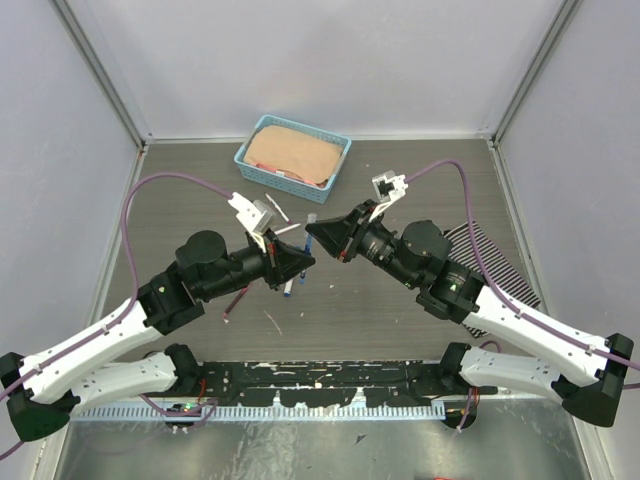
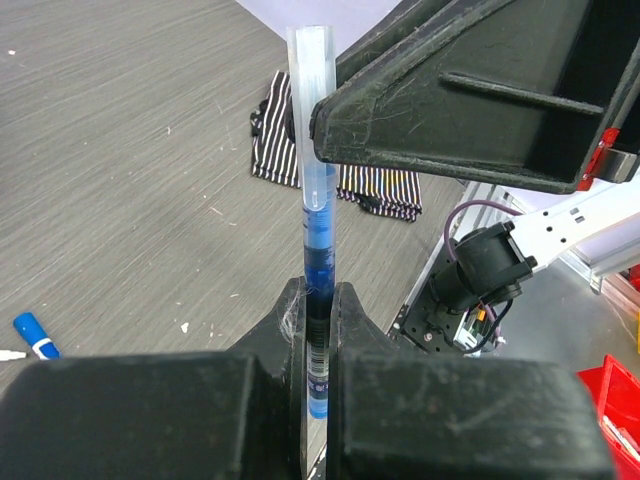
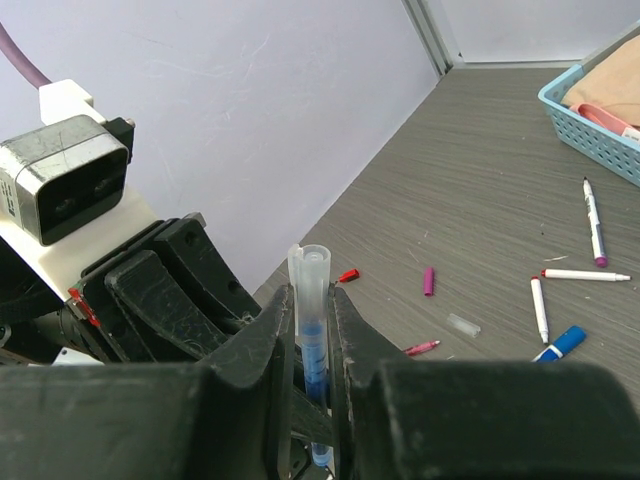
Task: Insert the pens into the pen caps
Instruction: Insert the pen cap onto the pen.
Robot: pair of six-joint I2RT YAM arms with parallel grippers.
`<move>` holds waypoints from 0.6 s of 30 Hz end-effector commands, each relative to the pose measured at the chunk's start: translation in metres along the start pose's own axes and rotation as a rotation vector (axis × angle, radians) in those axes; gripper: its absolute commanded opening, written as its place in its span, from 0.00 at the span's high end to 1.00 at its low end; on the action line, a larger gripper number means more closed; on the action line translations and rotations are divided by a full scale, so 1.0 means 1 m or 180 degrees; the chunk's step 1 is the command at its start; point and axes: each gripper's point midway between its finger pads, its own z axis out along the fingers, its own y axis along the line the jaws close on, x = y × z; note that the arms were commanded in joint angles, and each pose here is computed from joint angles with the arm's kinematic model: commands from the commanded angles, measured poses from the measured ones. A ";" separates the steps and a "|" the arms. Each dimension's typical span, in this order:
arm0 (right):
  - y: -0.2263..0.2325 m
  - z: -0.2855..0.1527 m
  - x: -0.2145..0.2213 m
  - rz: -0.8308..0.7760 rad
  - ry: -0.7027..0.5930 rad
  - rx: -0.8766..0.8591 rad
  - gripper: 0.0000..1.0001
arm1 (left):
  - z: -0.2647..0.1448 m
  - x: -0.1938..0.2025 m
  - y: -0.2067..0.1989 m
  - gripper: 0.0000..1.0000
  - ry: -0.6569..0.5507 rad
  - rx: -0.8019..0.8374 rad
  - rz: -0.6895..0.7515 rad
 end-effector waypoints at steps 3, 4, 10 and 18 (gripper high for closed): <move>0.005 -0.004 0.014 -0.0026 0.0148 -0.0157 0.90 | -0.007 -0.046 -0.007 1.00 -0.0525 -0.0005 -0.0003; 0.005 -0.004 0.016 -0.0033 0.0162 -0.0174 0.88 | -0.007 -0.047 -0.007 1.00 -0.0541 -0.0009 -0.0007; 0.013 -0.006 0.013 -0.0138 0.0149 -0.0311 0.73 | -0.006 -0.051 -0.010 1.00 -0.0556 0.0007 -0.0003; 0.025 -0.016 -0.014 -0.0336 -0.0041 -0.0392 0.49 | -0.007 -0.047 -0.008 1.00 -0.0496 -0.0009 0.0000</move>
